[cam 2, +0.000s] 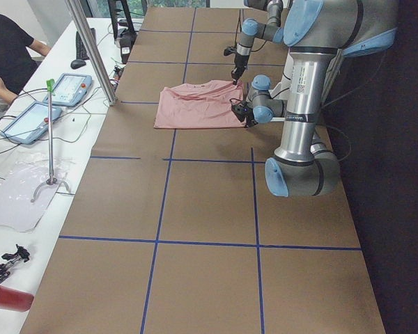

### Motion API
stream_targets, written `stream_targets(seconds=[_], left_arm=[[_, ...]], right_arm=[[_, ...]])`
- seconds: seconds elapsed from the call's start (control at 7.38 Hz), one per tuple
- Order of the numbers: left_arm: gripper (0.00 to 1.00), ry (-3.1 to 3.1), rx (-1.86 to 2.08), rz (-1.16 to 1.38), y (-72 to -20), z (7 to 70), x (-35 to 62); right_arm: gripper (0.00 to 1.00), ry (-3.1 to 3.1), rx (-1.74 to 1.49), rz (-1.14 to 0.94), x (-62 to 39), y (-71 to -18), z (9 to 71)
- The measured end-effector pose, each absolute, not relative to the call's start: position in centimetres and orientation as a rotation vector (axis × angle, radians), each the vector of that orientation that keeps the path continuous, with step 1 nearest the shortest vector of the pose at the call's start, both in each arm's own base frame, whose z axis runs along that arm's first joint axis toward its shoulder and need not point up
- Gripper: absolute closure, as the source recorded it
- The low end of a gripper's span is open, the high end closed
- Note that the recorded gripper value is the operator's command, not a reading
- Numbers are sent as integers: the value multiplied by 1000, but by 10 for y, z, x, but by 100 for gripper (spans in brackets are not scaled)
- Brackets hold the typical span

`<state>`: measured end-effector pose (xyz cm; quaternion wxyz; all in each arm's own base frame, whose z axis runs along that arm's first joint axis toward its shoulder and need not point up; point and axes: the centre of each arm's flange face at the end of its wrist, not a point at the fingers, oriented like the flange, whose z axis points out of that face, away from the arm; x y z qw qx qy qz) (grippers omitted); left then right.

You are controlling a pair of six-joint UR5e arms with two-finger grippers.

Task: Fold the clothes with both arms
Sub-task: 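Move both grippers to the shirt's two corners nearest the robot and grasp them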

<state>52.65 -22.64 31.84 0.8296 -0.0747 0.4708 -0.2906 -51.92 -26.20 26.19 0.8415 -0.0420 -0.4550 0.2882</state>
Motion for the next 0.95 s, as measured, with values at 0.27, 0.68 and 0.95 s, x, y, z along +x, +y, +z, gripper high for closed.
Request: stream_targets(seconds=[0.27,0.68,0.95], left_arm=[[58,977,-162,-606,-219,320,530],[100,971,-175,-610,-212,317,532],[100,981,-183,-615,-211,312,532]], right_arm=[[100,-960,-89,609,-519,-262,262],[100,-956,-88,609,-519,-262,265],[100,-954,-88,610,-518,-262,266]])
